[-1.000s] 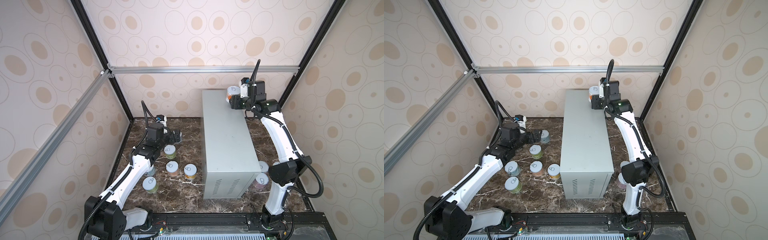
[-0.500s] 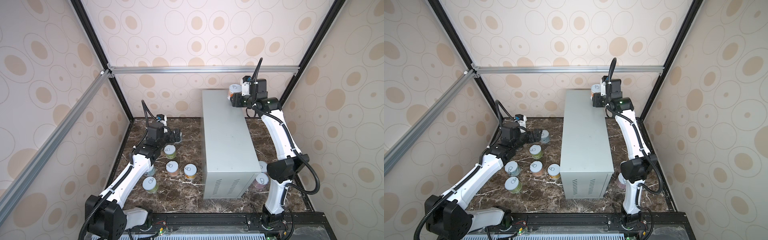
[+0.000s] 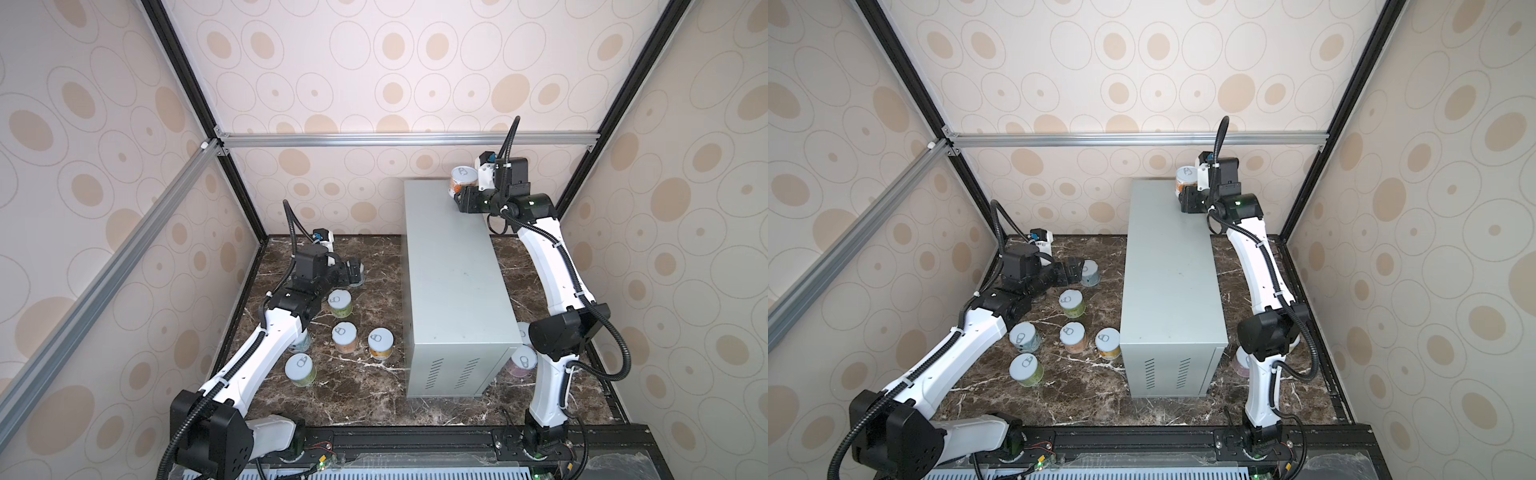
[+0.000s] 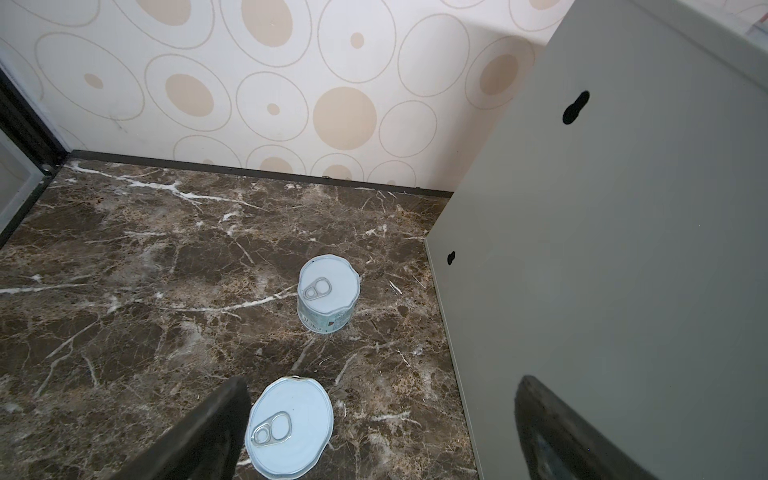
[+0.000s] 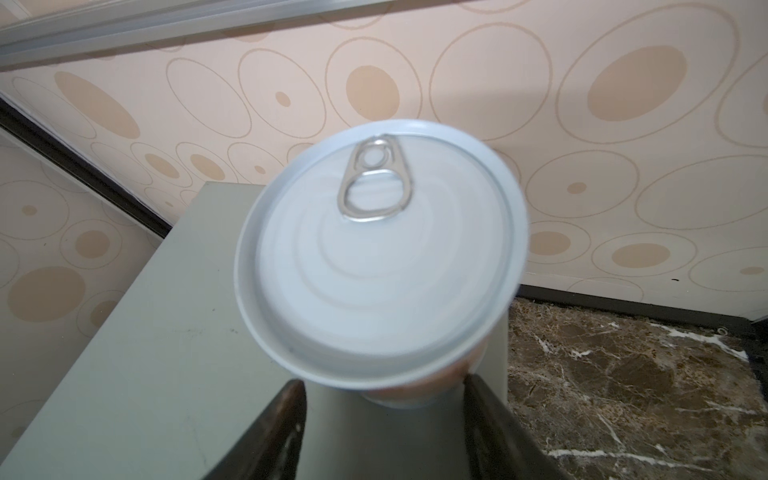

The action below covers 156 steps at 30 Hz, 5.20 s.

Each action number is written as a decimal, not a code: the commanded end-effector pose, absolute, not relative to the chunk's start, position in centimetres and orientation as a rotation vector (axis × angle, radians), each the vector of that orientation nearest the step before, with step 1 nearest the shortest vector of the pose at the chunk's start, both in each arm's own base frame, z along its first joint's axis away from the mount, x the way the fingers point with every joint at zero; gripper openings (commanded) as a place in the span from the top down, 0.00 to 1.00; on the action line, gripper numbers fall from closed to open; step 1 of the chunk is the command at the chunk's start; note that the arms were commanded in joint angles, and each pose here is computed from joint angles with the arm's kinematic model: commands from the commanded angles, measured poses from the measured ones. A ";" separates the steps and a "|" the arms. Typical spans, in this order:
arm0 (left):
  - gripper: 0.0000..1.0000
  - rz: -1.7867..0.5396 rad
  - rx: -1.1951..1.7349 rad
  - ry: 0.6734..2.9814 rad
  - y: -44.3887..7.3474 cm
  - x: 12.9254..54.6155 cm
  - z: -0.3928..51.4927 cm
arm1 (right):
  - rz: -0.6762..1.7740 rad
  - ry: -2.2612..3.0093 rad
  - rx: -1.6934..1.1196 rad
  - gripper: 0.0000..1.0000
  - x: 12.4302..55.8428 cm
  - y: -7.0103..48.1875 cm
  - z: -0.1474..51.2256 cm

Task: Place and organize the canned foods onto the counter
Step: 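Open the right gripper and withdraw it from the can on the cabinet, then lower the left gripper over a white-lidded can while the right gripper descends, then close the left gripper on the orange-labelled can and lift it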

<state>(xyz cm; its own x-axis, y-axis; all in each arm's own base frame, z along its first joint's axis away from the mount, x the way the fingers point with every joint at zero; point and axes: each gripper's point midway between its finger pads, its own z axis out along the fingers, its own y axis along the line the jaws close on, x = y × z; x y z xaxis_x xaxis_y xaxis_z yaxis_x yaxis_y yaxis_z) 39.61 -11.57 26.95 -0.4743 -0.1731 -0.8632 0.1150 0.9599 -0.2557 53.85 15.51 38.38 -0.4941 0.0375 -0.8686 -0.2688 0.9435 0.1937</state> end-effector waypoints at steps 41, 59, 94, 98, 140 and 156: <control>0.01 -0.278 0.050 2.243 -11.8 31.2 21.6 | 0.495 1.940 0.289 0.00 34.0 4.6 38.2; 0.01 -0.194 -0.066 2.339 -11.0 28.5 13.3 | 0.591 2.027 0.466 0.00 33.3 2.8 27.0; 0.01 -0.032 -0.115 2.479 -10.9 29.1 3.8 | 0.671 2.143 0.418 0.00 33.9 4.7 21.4; 0.01 -0.005 -0.134 2.474 -10.5 29.0 3.3 | 0.674 2.149 0.412 0.01 34.0 5.0 21.1; 0.42 -0.156 -0.126 2.268 -11.0 29.5 13.3 | 0.678 2.112 0.320 0.00 33.0 6.2 23.4; 0.44 -0.179 -0.033 2.126 -10.6 29.0 24.0 | 0.654 2.103 0.279 0.01 30.5 6.8 26.2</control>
